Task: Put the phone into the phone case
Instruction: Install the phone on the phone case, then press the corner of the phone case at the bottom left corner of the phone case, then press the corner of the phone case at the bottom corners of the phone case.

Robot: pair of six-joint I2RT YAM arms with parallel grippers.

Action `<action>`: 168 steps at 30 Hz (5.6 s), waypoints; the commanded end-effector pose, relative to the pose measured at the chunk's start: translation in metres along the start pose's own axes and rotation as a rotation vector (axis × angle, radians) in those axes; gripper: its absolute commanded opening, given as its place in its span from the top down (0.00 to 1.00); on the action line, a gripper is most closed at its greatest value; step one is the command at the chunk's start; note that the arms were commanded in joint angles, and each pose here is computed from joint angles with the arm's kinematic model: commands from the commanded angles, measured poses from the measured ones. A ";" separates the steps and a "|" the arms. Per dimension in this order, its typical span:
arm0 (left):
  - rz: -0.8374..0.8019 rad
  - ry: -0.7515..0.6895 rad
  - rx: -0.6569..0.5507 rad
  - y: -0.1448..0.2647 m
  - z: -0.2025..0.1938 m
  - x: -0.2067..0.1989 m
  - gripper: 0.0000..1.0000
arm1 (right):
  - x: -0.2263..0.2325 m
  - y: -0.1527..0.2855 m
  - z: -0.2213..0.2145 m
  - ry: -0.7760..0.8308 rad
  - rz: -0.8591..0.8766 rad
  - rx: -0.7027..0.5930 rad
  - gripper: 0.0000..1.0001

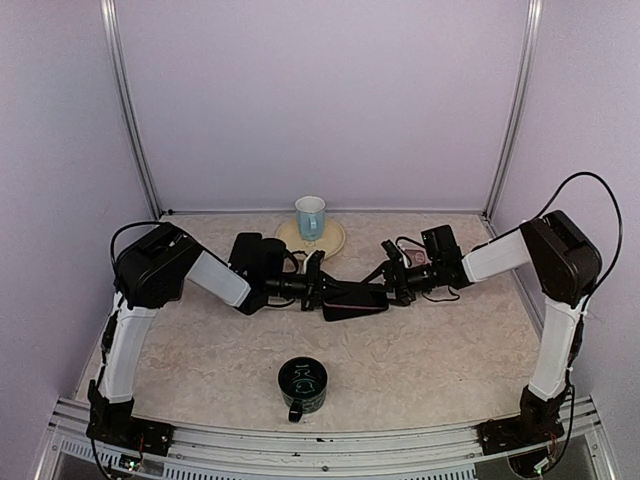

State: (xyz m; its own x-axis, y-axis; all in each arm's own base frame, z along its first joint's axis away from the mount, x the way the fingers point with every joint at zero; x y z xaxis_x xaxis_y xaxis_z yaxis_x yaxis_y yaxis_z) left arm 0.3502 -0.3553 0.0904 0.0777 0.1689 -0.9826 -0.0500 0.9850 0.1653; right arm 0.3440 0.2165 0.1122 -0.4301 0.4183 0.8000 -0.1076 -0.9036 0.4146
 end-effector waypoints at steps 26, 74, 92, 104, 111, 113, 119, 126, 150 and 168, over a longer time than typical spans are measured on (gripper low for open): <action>-0.077 -0.149 0.045 -0.013 0.001 -0.037 1.00 | 0.001 -0.012 -0.009 -0.066 0.218 0.068 0.50; 0.019 -0.207 -0.078 0.055 0.022 -0.052 0.48 | 0.023 0.008 -0.005 -0.020 0.434 0.026 0.95; -0.004 -0.292 -0.017 0.053 -0.001 -0.068 0.39 | 0.044 0.021 -0.003 0.162 0.491 0.029 0.97; -0.083 -0.329 0.084 0.040 -0.023 -0.082 0.34 | 0.047 0.020 0.002 0.289 0.385 0.021 0.97; -0.098 -0.344 0.106 0.042 -0.030 -0.086 0.43 | 0.046 0.020 0.002 0.282 0.389 0.022 0.96; -0.102 -0.350 0.107 0.043 -0.031 -0.087 0.49 | 0.045 0.019 0.001 0.273 0.389 0.026 0.96; -0.116 -0.351 0.107 0.044 -0.033 -0.089 0.67 | 0.043 0.017 0.000 0.259 0.396 0.034 0.96; -0.133 -0.356 0.113 0.045 -0.034 -0.093 0.90 | 0.042 0.016 0.000 0.241 0.415 0.045 0.93; 0.004 -0.431 0.042 0.039 -0.029 -0.101 0.70 | 0.061 0.027 0.006 0.279 0.443 0.001 1.00; -0.080 -0.429 0.082 0.039 -0.040 -0.106 0.47 | 0.084 0.047 0.023 0.312 0.477 -0.096 1.00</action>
State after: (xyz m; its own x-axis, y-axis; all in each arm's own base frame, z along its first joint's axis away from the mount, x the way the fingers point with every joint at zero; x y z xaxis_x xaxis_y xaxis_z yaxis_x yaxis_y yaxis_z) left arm 0.3098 -0.3339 0.1809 0.4405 0.1349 -0.8876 0.0170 0.9872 0.1584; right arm 0.3223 0.2144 0.1853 -0.6258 -0.0563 0.7779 0.1135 -0.9934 0.0194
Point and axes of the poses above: each gripper's point midway between its finger pads, its own y axis back along the fingers, its own x axis along the line the jaws close on, z = x × y, the point moved 9 cm from there along y, back along the fingers, and after that the axes turned 3 degrees about y, right-handed, at the moved point
